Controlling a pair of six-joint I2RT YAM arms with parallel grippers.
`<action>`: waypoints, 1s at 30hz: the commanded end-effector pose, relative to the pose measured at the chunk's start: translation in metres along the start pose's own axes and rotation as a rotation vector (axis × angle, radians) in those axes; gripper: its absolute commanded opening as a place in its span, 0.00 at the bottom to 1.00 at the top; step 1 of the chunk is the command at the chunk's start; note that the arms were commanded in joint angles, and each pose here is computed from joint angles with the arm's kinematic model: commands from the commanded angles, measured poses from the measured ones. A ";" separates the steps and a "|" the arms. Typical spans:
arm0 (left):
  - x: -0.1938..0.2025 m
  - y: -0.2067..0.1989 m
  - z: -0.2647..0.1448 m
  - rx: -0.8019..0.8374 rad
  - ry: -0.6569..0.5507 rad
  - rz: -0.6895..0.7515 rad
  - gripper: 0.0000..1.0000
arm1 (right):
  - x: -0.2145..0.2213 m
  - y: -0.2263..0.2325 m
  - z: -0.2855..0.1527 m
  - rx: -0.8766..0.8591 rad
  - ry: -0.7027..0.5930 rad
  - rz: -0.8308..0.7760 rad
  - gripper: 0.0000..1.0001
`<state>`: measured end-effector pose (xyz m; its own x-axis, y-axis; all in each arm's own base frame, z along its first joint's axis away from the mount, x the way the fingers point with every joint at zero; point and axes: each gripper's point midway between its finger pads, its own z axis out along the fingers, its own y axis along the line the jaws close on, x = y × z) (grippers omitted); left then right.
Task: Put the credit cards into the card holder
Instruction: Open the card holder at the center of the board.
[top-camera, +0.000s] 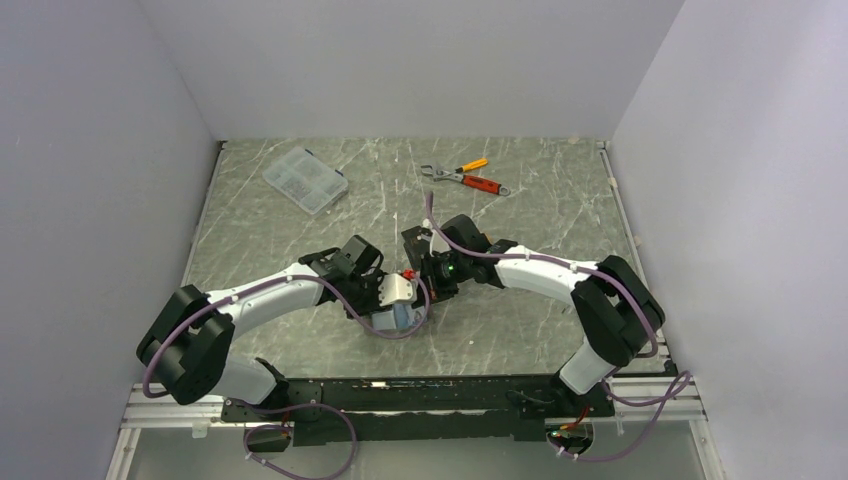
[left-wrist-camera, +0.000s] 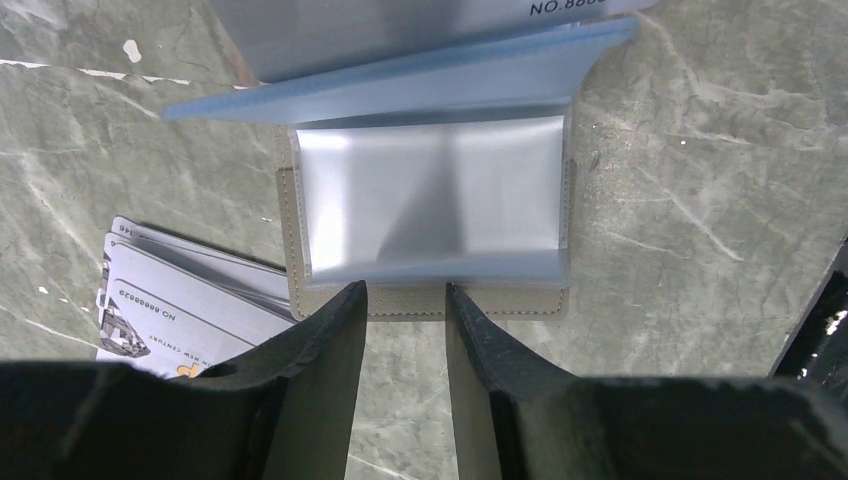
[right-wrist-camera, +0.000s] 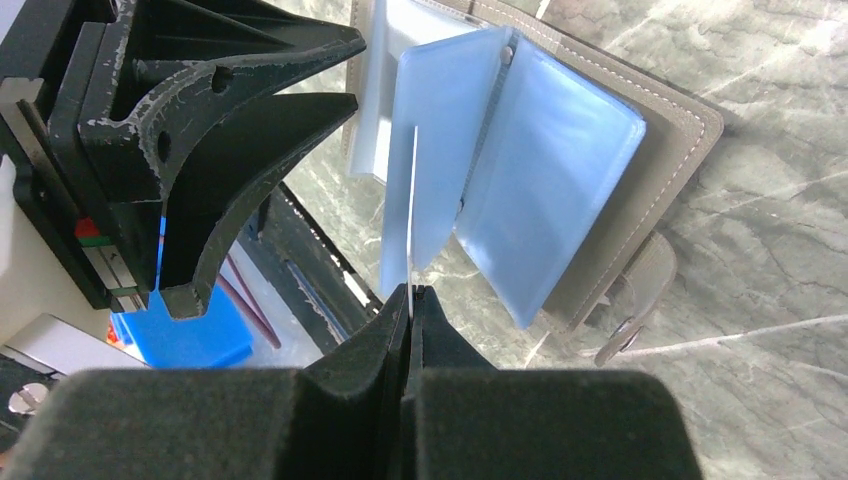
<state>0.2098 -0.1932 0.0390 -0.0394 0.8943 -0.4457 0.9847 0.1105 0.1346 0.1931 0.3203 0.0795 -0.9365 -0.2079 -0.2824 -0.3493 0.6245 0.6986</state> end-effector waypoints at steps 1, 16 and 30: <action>-0.007 0.004 0.001 -0.006 -0.030 0.017 0.40 | -0.016 0.015 -0.015 -0.007 -0.062 -0.052 0.00; -0.007 0.004 0.007 0.000 -0.021 0.024 0.38 | -0.015 -0.001 -0.033 0.089 -0.093 -0.059 0.00; -0.003 0.009 0.012 -0.023 0.012 0.051 0.37 | 0.019 -0.049 -0.015 0.163 0.030 -0.009 0.00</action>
<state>0.2141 -0.1966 0.0293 -0.0249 0.9041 -0.4266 0.9847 0.0958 0.1455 0.1928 0.2841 0.0620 -0.9332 -0.2182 -0.2855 -0.3512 0.7214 0.5969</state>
